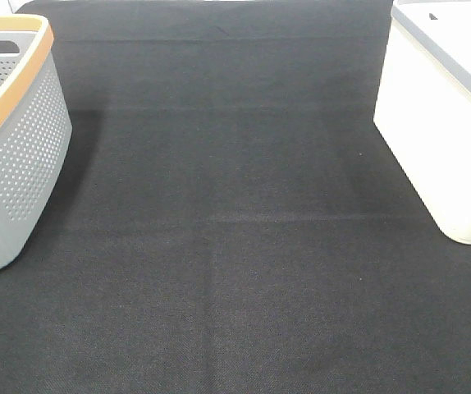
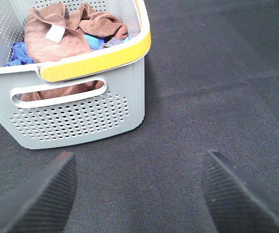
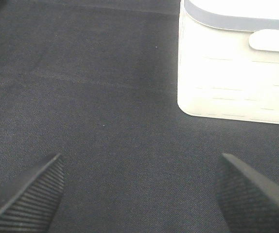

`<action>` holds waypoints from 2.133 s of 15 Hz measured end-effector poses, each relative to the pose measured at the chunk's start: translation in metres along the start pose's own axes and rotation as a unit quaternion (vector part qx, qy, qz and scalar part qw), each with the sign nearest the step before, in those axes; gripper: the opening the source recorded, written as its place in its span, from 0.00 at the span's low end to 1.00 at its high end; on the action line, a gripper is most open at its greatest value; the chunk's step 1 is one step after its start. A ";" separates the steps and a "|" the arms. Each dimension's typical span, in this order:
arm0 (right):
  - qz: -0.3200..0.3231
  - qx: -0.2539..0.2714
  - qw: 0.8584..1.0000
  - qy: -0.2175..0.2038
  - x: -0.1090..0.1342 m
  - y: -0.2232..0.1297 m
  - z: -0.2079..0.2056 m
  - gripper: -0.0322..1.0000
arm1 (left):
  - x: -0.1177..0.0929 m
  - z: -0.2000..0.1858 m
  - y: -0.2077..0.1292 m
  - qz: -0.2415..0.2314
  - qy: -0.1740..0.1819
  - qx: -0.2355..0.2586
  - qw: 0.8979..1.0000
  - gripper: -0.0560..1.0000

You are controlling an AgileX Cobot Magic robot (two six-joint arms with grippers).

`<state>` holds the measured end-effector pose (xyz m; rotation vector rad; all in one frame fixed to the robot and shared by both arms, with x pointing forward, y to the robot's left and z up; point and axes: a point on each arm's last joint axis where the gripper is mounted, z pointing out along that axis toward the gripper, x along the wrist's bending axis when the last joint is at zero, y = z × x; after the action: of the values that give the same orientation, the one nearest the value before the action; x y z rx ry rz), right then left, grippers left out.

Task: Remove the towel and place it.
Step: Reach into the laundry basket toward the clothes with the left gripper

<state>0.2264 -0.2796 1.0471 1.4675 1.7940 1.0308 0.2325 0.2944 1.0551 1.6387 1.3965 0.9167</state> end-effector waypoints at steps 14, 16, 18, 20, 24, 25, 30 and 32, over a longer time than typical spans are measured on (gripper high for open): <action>0.000 0.000 1.000 0.000 0.000 0.000 0.000 0.80 | 0.000 0.000 0.000 0.000 0.000 0.000 1.000 0.71; 0.000 0.000 1.000 0.000 0.000 0.000 0.000 0.80 | 0.000 0.000 0.000 0.000 0.000 0.000 1.000 0.71; 0.000 0.000 1.000 0.000 0.000 0.000 0.000 0.80 | 0.000 0.000 0.000 0.000 0.000 0.000 1.000 0.71; 0.000 0.000 1.000 0.000 0.000 0.000 0.000 0.80 | 0.000 0.000 0.000 0.000 0.000 0.000 1.000 0.71; 0.000 0.000 1.000 0.000 0.000 0.000 0.000 0.80 | 0.000 0.000 0.000 0.000 0.000 0.000 1.000 0.71; 0.000 0.000 1.000 0.000 0.000 0.000 0.000 0.80 | 0.000 0.000 0.000 0.000 0.000 0.000 1.000 0.71; 0.000 0.000 1.000 0.000 0.000 0.000 0.000 0.80 | 0.000 0.000 0.000 0.000 0.000 0.000 1.000 0.71; 0.000 0.000 1.000 0.000 0.000 0.000 0.000 0.80 | 0.000 0.000 0.000 0.000 0.000 0.000 1.000 0.71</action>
<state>0.2264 -0.2796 1.0471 1.4675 1.7940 1.0308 0.2325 0.2944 1.0551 1.6387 1.3965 0.9167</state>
